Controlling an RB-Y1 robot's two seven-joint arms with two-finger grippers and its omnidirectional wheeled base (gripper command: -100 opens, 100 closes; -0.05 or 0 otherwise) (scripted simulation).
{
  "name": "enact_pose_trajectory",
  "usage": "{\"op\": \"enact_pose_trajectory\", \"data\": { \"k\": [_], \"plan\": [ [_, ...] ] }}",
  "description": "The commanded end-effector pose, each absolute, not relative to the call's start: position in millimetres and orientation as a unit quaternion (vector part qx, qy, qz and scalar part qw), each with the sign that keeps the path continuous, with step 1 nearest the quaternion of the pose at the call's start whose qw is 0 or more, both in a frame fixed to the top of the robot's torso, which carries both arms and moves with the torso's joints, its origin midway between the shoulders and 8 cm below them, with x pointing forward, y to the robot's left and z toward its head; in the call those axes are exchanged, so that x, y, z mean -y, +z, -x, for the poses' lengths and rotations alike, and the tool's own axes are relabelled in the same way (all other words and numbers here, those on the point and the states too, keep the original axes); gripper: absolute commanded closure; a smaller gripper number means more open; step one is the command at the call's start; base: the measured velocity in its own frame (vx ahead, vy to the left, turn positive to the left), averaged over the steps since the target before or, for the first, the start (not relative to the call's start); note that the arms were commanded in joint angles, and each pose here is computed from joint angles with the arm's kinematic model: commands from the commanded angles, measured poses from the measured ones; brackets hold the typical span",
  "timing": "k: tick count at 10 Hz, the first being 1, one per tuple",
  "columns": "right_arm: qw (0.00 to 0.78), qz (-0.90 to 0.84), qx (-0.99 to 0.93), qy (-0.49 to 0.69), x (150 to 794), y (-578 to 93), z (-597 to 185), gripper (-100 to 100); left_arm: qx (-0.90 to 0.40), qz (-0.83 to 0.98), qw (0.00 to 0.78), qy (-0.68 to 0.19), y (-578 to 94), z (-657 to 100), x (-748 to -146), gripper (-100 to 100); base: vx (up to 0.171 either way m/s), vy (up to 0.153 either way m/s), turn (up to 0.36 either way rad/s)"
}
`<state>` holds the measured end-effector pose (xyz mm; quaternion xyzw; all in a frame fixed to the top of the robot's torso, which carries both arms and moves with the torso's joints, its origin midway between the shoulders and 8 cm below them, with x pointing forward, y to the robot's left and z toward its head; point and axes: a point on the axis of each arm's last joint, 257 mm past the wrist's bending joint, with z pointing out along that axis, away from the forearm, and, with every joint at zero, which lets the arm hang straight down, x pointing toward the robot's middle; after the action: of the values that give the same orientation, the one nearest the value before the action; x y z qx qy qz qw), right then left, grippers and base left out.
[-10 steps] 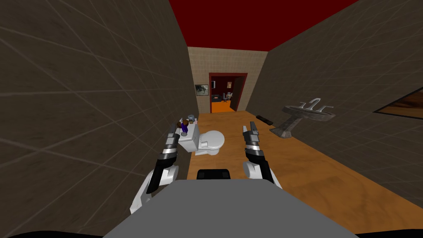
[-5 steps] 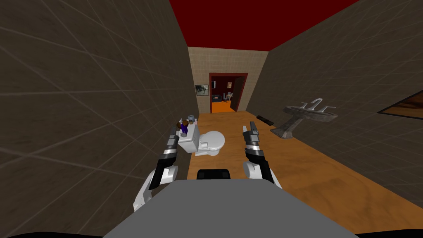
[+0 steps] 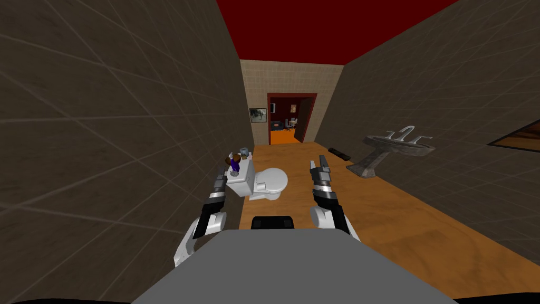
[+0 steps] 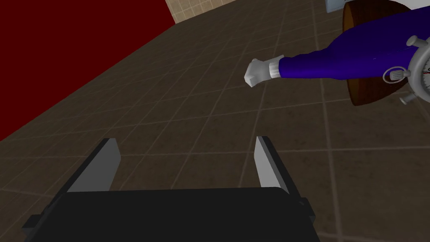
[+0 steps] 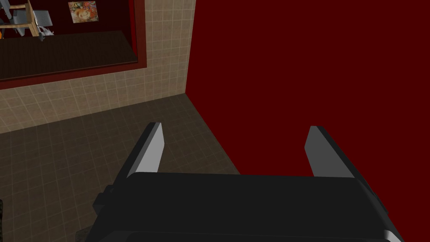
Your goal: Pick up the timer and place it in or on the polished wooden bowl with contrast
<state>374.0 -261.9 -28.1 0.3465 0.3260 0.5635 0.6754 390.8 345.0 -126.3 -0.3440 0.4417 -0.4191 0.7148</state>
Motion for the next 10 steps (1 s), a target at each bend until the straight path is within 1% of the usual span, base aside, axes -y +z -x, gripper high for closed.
{"op": "enact_pose_trajectory", "data": {
  "k": [1,6,10],
  "plan": [
    [0.675,-0.346,-0.326,0.563,262,-28,-374,0,-0.449,0.352,0.715,-0.404,-140,-392,-356,-100,0.043,0.021,0.003],
    [0.675,-0.346,-0.326,0.563,262,-28,-374,0,-0.467,0.359,0.716,-0.375,-172,-395,-364,-100,0.028,0.02,0.006],
    [0.675,-0.346,-0.326,0.563,262,-28,-374,0,-0.491,0.348,0.716,-0.353,-198,-401,-361,-100,0.033,0.039,0.015]
  ]
}}
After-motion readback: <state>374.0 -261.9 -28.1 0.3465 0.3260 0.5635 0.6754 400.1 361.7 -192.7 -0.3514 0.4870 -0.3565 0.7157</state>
